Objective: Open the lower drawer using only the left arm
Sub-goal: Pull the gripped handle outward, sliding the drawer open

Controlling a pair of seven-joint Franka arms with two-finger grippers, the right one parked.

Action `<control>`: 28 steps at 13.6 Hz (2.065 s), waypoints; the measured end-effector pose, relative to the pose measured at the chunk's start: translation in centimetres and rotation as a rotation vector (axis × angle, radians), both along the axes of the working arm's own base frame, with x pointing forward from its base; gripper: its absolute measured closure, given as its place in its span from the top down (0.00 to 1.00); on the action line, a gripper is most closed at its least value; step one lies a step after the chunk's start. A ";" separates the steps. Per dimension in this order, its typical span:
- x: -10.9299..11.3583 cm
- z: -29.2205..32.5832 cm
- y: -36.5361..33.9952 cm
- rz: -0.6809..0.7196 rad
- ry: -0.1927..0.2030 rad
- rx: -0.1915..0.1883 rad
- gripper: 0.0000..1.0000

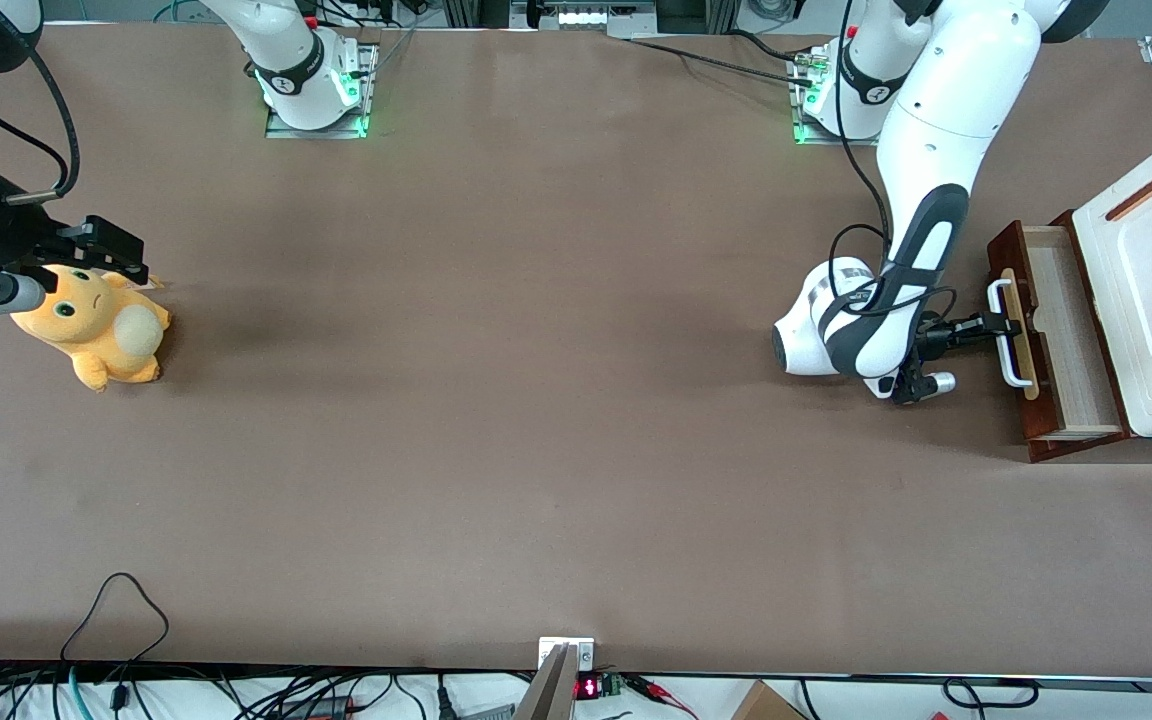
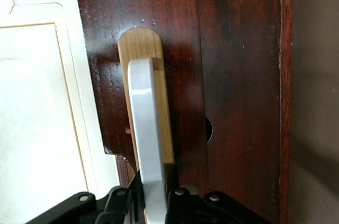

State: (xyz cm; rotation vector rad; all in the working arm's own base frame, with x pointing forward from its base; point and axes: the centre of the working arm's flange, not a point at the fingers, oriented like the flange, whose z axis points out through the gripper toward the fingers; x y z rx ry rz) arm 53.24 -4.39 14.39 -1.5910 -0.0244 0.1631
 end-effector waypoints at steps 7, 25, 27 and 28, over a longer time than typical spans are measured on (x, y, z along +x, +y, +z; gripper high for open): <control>-0.1 0.0 -0.5 -0.004 -0.002 -0.001 0.19; -0.4 -0.1 -2.2 -0.019 -0.002 -0.002 0.19; -0.4 -0.1 -2.2 -0.020 -0.002 -0.002 0.19; -0.4 -0.1 -2.2 -0.020 -0.002 -0.002 0.19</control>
